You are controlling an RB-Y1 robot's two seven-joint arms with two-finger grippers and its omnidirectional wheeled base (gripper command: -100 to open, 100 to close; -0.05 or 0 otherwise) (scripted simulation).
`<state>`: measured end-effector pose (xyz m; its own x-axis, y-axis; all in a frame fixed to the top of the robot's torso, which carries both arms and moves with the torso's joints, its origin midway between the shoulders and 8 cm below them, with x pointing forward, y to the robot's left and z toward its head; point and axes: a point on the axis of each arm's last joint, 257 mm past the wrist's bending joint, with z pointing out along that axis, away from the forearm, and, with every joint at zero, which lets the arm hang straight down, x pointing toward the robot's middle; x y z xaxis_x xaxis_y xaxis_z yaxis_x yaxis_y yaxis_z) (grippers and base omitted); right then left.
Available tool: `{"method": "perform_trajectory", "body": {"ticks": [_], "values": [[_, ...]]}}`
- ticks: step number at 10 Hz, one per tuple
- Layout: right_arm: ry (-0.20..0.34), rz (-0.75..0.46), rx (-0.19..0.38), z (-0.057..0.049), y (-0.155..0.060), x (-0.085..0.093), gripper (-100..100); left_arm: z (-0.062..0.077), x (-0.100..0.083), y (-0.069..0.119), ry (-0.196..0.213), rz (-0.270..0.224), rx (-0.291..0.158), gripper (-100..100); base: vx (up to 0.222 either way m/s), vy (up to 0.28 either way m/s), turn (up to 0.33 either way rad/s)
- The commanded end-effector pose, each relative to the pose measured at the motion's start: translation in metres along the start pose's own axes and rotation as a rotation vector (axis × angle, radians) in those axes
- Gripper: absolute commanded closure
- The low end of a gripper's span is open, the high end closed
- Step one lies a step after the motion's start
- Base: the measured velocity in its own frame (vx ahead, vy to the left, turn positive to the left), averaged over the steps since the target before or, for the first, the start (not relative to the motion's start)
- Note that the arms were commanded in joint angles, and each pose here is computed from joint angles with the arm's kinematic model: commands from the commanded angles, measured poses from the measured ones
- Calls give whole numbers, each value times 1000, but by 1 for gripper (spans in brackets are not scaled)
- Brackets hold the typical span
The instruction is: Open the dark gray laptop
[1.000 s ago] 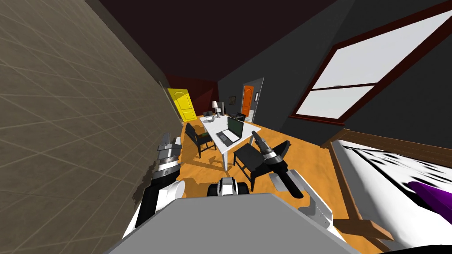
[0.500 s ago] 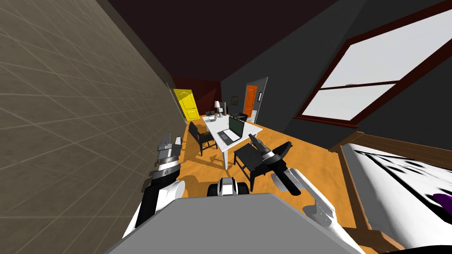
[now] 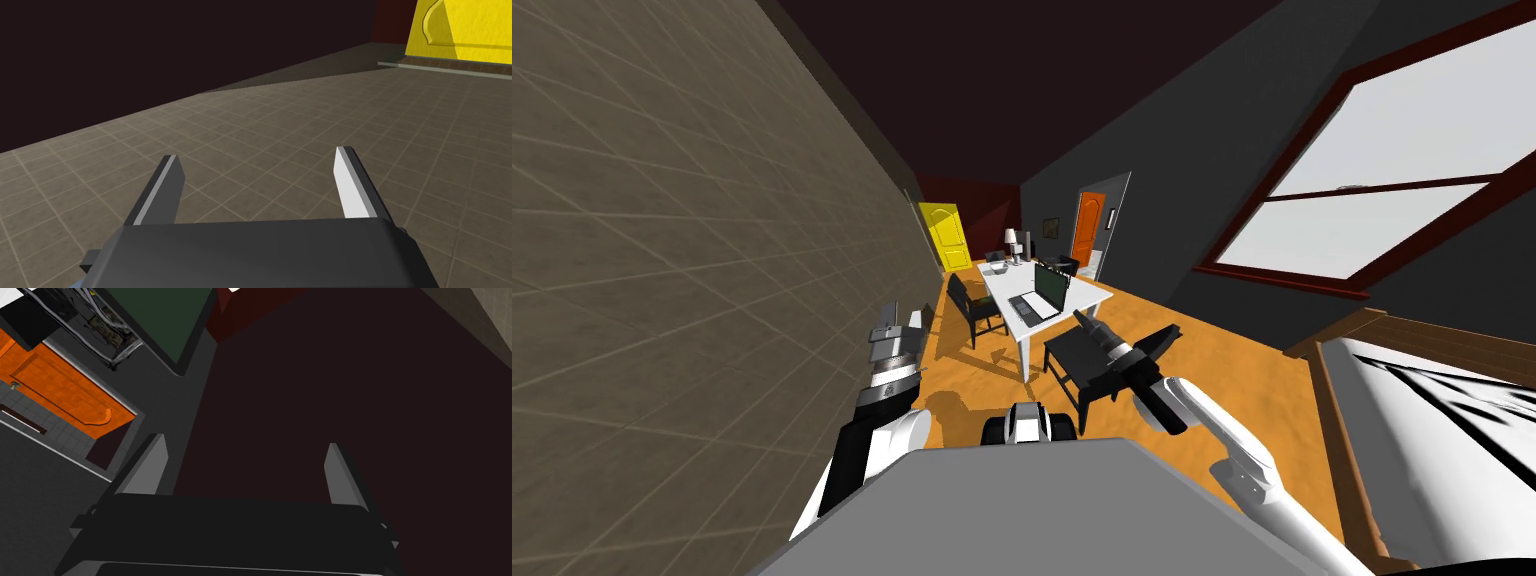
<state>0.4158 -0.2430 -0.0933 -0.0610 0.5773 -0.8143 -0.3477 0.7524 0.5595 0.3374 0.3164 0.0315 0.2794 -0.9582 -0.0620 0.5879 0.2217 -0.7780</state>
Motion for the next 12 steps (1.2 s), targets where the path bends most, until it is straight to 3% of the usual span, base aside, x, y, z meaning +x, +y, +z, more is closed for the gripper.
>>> {"method": "perform_trajectory", "body": {"ticks": [1, 3, 4, 5, 6, 7, 8, 10, 11, 12], "values": [[48, -71, 76, -3, -30, 9, -100, 0, 0, 0, 0, 0, 0, 0, -33, -51, 160], [59, -129, 79, -3, -33, 8, -100, 0, 0, 0, 0, 0, 0, 0, -26, -29, 43], [83, -165, 130, -7, -54, 10, -100, 0, 0, 0, 0, 0, 0, 0, -31, -27, 184], [87, -198, 129, -7, -54, 9, -100, 0, 0, 0, 0, 0, 0, 0, -26, -30, 99], [107, -226, 179, -12, -75, 10, -100, 0, 0, 0, 0, 0, 0, 0, -28, -43, 192], [109, -270, 179, -12, -76, 8, -100, 0, 0, 0, 0, 0, 0, 0, -26, -44, 102], [128, -288, 218, -17, -94, 11, -100, 0, 0, 0, 0, 0, 0, 0, -31, -41, 203], [127, -351, 228, -18, -98, 4, -100, 0, 0, 0, 0, 0, 0, 0, -14, -20, 31], [139, -393, 276, -25, -119, 1, -100, 0, 0, 0, 0, 0, 0, 0, -10, -16, 232], [138, -430, 275, -24, -120, -3, -100, 0, 0, 0, 0, 0, 0, 0, -12, -24, 120]]}}
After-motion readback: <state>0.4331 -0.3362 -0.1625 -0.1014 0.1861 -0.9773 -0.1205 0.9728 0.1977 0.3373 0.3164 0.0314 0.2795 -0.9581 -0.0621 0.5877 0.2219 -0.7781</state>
